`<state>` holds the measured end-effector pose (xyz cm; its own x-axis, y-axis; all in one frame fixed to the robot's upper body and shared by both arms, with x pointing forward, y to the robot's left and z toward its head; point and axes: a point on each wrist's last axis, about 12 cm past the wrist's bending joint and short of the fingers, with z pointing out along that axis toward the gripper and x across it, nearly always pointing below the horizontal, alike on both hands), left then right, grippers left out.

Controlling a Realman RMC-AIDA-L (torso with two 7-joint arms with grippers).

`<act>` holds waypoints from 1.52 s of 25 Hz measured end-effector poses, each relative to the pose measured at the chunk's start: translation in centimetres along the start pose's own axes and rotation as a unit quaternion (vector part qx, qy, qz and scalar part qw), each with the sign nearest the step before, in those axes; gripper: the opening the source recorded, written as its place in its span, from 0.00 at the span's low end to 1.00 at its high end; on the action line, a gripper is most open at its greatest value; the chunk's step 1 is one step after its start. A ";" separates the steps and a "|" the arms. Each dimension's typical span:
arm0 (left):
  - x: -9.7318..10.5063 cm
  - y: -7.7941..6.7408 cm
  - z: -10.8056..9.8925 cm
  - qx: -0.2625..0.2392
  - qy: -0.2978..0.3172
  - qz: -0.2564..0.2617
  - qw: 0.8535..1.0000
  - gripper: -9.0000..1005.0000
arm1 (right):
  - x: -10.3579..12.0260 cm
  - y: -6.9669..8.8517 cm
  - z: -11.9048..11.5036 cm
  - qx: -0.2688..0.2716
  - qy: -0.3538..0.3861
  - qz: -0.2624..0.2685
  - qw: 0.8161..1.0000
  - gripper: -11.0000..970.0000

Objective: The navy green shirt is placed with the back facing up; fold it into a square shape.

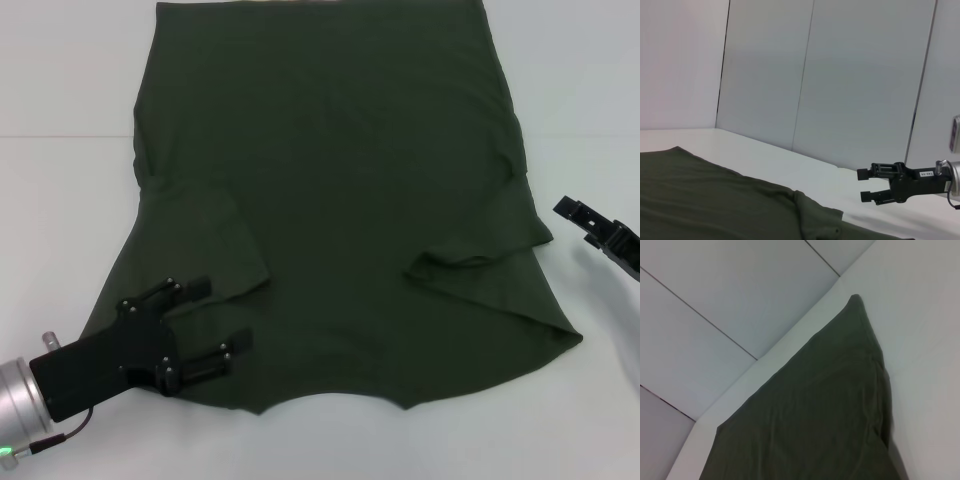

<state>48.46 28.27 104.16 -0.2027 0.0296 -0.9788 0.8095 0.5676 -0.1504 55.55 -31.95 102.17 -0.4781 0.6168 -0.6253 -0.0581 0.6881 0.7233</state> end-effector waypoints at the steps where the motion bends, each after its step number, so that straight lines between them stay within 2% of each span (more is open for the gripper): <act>1: 0.0 0.0 0.0 0.000 0.000 0.000 1.000 0.89 | -0.1 0.1 0.1 0.000 0.000 -0.001 1.000 0.97; 13: -0.3 0.1 0.1 0.000 -0.004 0.004 1.000 0.88 | -0.4 1.0 1.6 0.002 0.009 -0.014 1.000 0.97; 24: -0.3 0.1 0.0 0.000 -0.008 0.000 1.000 0.89 | -1.6 1.4 1.7 -0.013 0.016 -0.023 1.000 0.97; 27: -0.3 0.1 0.0 0.001 -0.008 -0.001 1.000 0.89 | -3.0 1.8 1.7 -0.021 0.034 -0.041 0.998 0.97; 31: -0.3 0.1 0.1 0.002 -0.009 -0.001 1.000 0.89 | -5.6 2.2 1.6 -0.018 0.067 -0.038 0.997 0.97; 33: -0.3 0.0 0.1 0.004 -0.009 -0.003 1.000 0.89 | -7.2 2.5 1.5 -0.008 0.093 -0.040 0.995 0.97; 34: -0.3 0.0 0.1 0.005 -0.009 -0.005 1.000 0.89 | -8.8 3.0 1.7 0.010 0.124 -0.045 0.991 0.97; 35: -0.3 0.0 0.1 0.005 -0.009 -0.005 1.000 0.89 | -8.8 3.0 1.7 0.010 0.124 -0.045 0.991 0.97; 38: -0.4 0.0 0.2 0.006 -0.009 -0.006 1.000 0.89 | -10.3 4.0 2.3 0.057 0.179 -0.067 0.980 0.97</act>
<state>48.66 28.11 104.49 -0.2026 0.0084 -0.9792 0.8138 0.5576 -0.1637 62.23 -34.66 110.87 -0.7512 0.3575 -0.5548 -0.0531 0.8051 0.5907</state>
